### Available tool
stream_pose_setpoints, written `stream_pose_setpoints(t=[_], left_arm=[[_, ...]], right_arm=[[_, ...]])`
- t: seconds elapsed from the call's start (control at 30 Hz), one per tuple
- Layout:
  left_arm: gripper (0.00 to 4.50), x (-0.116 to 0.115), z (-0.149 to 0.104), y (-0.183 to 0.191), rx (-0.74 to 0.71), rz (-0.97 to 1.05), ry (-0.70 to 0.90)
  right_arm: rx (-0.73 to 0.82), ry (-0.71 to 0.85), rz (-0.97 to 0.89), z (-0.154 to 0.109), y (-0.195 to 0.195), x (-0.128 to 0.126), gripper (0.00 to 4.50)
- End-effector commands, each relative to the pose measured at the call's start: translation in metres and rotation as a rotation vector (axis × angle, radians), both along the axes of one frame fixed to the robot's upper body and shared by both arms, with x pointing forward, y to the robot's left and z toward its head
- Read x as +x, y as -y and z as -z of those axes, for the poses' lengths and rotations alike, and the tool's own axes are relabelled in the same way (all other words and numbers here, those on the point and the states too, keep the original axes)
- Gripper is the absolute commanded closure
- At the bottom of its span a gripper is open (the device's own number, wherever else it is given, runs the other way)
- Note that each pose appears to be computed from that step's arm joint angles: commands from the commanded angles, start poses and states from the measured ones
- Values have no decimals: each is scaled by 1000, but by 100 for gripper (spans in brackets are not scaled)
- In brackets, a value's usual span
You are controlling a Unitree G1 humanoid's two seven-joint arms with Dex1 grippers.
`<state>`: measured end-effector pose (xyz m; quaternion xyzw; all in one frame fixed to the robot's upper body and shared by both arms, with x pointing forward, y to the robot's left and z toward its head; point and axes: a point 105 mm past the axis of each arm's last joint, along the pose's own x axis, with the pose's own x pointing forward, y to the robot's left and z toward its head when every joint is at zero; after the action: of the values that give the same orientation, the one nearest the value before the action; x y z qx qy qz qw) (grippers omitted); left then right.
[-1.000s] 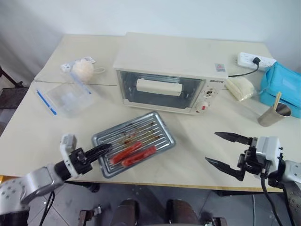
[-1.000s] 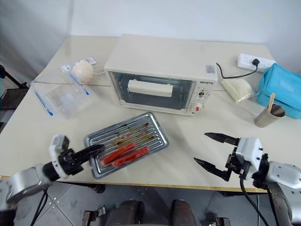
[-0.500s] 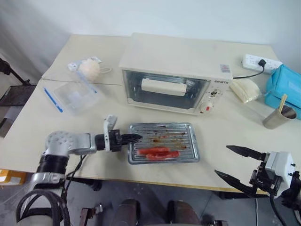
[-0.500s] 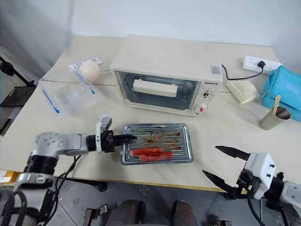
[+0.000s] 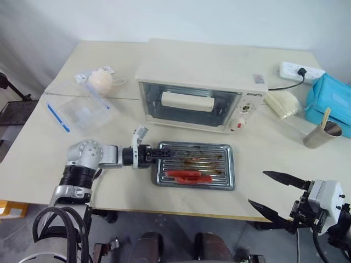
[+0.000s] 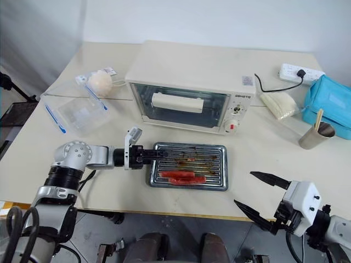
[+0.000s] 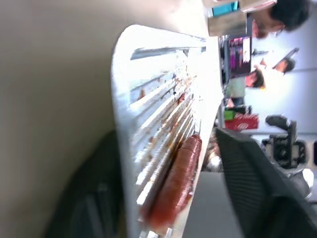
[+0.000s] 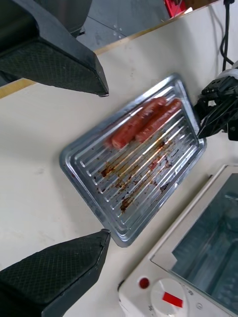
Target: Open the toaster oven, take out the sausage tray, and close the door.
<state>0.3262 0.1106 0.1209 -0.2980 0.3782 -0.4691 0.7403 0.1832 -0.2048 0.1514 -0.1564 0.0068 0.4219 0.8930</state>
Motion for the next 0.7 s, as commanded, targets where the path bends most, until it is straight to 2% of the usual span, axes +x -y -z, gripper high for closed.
stream_pose_setpoints(t=[0.03, 0.07, 0.23, 0.3, 0.4, 0.47, 0.5, 0.6, 0.7], left_arm=[[19, -7, -12, -32, 93, -9, 169], [2, -9, -13, -42, 140, -6, 230], [2, -28, -21, -90, 272, -10, 467], [2, -36, -28, -108, 278, -16, 610], [2, -52, -31, -123, 291, 8, 717], [2, -60, -32, -136, 383, 25, 872], [2, -67, -28, -143, 413, 48, 883], [2, -76, -28, -150, 517, 119, 1109], [2, -76, -31, -147, 515, 119, 1182]], right_arm=[[-2, -9, -12, -1, 3, 2, 0], [-2, -13, -18, -1, 4, 3, 0], [-3, -24, -51, -3, 5, 8, 0], [5, -26, -75, -5, 3, 11, 0], [23, -30, -105, -10, -1, 13, 0], [32, -32, -141, -13, -5, 15, 0], [37, -33, -160, -15, -8, 16, 0], [41, -32, -238, -13, -18, 17, 0], [16, -11, -251, -12, -17, 21, 0]])
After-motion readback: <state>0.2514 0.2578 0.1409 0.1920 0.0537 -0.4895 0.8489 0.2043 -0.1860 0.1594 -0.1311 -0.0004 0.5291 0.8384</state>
